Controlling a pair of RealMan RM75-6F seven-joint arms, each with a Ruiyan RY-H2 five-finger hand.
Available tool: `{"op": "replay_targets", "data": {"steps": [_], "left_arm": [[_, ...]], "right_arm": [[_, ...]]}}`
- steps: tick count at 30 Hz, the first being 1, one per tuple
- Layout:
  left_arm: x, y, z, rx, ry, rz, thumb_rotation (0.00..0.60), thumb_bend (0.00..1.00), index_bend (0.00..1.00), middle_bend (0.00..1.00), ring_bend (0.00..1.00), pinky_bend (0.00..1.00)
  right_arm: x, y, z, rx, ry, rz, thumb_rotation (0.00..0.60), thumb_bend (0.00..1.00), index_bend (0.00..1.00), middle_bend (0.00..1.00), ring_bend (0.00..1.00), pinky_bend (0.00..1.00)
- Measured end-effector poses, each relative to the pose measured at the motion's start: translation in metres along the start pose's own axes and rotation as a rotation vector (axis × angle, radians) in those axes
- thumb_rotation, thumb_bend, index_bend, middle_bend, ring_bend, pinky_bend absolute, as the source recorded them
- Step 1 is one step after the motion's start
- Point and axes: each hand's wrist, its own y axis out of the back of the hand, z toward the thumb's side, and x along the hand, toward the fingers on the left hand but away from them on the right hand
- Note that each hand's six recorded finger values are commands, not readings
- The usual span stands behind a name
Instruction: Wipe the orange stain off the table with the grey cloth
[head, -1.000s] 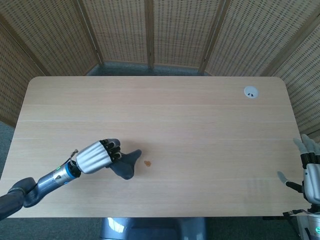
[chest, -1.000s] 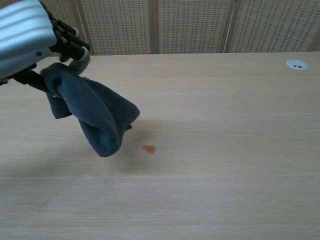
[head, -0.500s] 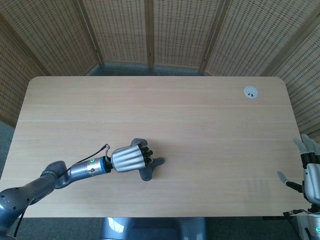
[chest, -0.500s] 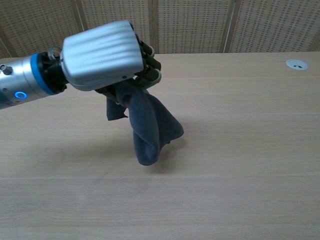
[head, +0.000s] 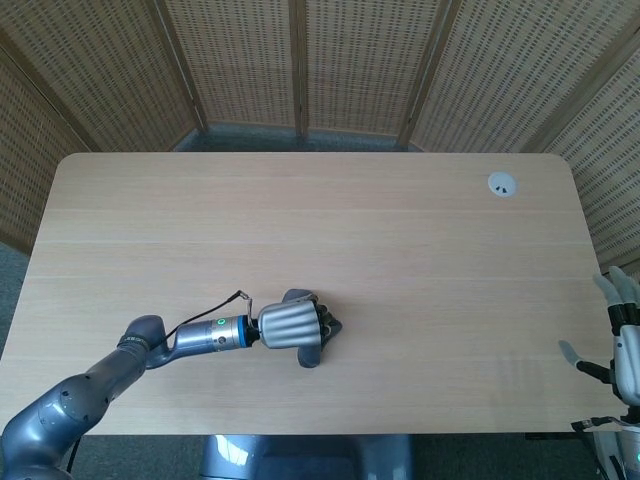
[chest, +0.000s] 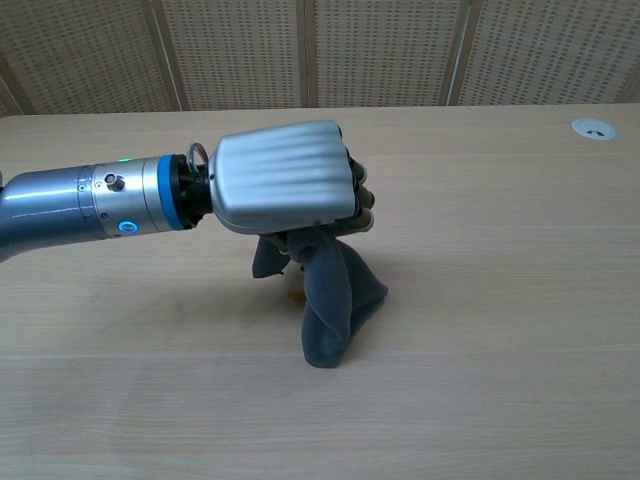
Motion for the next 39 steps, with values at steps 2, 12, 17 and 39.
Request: {"op": "replay_targets", "data": {"steps": [2, 12, 17, 39], "left_arm": [[0.001, -0.003, 0.003, -0.004, -0.009, -0.012, 0.600, 0.23, 0.71, 0.68, 0.66, 0.90], [-0.022, -0.015, 0.008, -0.014, -0.032, -0.070, 0.600, 0.23, 0.71, 0.68, 0.66, 0.90], [-0.054, -0.026, 0.007, -0.015, -0.029, -0.136, 0.600, 0.23, 0.71, 0.68, 0.66, 0.90], [-0.121, -0.042, -0.016, -0.038, 0.085, -0.263, 0.600, 0.23, 0.70, 0.67, 0.65, 0.90]], "right_arm": [[0.000, 0.000, 0.000, 0.000, 0.000, -0.003, 0.600, 0.18, 0.10, 0.00, 0.00, 0.11], [0.000, 0.001, -0.001, -0.004, -0.003, -0.004, 0.600, 0.18, 0.10, 0.00, 0.00, 0.11], [0.000, 0.001, 0.000, -0.002, -0.002, -0.005, 0.600, 0.18, 0.10, 0.00, 0.00, 0.11], [0.000, -0.001, 0.001, 0.006, 0.001, 0.000, 0.600, 0.18, 0.10, 0.00, 0.00, 0.11]]}}
